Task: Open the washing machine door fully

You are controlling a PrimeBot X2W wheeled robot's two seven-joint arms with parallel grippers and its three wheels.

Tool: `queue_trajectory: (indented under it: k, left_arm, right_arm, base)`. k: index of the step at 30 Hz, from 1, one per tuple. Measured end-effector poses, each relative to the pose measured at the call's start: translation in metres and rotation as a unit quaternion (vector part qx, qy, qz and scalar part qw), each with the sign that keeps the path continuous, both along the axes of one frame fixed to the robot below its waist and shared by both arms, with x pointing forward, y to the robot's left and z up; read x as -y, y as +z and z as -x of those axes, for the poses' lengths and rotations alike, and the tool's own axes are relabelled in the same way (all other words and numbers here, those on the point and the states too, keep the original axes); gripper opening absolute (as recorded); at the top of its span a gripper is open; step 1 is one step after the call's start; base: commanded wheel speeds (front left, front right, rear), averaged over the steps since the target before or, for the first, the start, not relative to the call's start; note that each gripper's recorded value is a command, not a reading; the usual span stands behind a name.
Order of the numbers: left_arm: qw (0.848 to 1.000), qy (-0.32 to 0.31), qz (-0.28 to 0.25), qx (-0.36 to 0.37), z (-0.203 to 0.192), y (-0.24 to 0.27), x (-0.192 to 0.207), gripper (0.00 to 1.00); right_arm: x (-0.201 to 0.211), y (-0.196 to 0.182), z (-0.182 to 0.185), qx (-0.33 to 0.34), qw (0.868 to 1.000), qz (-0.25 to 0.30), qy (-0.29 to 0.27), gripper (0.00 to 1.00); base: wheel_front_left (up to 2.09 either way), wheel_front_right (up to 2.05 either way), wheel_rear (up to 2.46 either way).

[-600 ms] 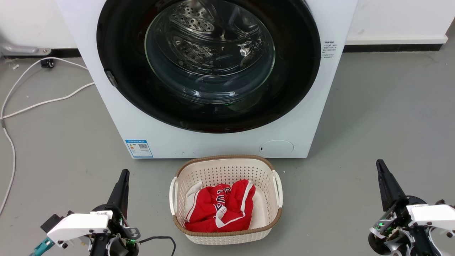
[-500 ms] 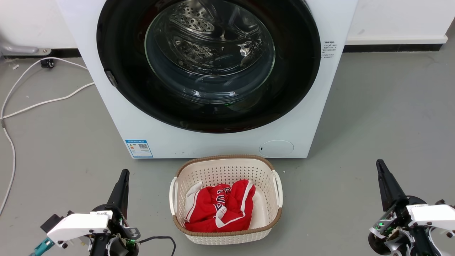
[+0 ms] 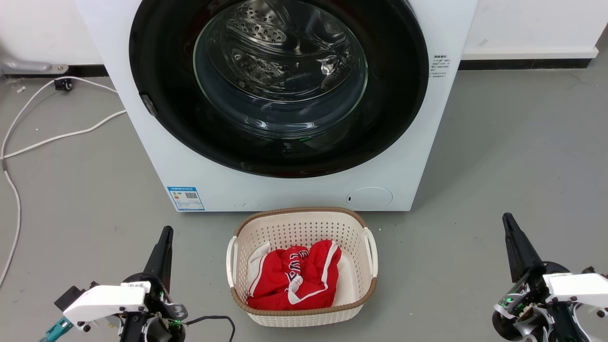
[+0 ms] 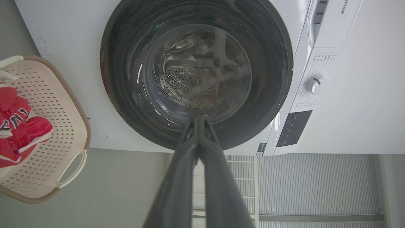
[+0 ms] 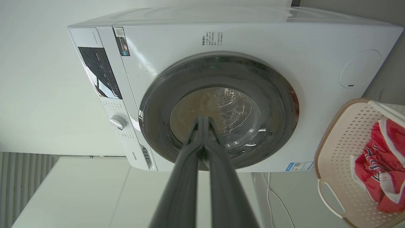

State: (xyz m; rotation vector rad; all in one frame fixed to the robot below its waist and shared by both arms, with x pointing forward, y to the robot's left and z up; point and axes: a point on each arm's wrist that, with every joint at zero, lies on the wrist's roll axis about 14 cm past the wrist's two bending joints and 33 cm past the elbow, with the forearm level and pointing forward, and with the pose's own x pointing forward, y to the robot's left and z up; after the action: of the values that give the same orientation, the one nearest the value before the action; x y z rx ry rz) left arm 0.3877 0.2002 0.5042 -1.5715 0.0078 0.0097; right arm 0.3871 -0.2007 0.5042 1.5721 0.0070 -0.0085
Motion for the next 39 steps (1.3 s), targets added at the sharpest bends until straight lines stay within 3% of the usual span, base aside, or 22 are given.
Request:
queue_trajectory:
  k: [2, 3, 7, 14, 24, 32, 39]
  left_arm:
    - [1.000, 0.000, 0.000, 0.000, 0.000, 0.000, 0.000, 0.00]
    - [1.000, 0.000, 0.000, -0.002, 0.000, -0.001, 0.000, 1.00]
    - [1.000, 0.002, 0.004, -0.022, 0.007, -0.015, 0.002, 1.00]
    - [1.000, -0.002, -0.005, -0.011, 0.005, -0.007, 0.011, 1.00]
    - [0.999, 0.008, -0.033, 0.017, 0.002, 0.010, 0.012, 1.00]
    - [0.993, 0.004, -0.111, 0.047, -0.001, 0.030, 0.018, 1.00]
    - [0.978, 0.016, -0.195, 0.077, -0.001, 0.049, 0.017, 1.00]
  right_arm:
    - [0.000, 0.000, 0.000, 0.000, 1.000, 0.000, 0.000, 0.00]
    - [0.000, -0.001, 0.000, -0.002, 1.000, 0.000, 0.000, 1.00]
    - [-0.002, -0.015, 0.008, -0.023, 1.000, -0.002, -0.001, 1.00]
    - [-0.009, -0.007, 0.006, -0.009, 1.000, 0.007, 0.000, 1.00]
    - [-0.007, -0.002, 0.007, -0.002, 0.998, 0.056, -0.012, 1.00]
    - [-0.006, 0.018, 0.005, 0.028, 0.989, 0.141, -0.019, 1.00]
    - [-0.012, 0.034, 0.005, 0.054, 0.971, 0.233, -0.018, 1.00]
  base:
    - [0.00, 0.00, 0.00]
    - [0.00, 0.00, 0.00]
    - [0.00, 0.00, 0.00]
    - [0.00, 0.00, 0.00]
    - [0.00, 0.00, 0.00]
    - [0.00, 0.00, 0.00]
    - [0.00, 0.00, 0.00]
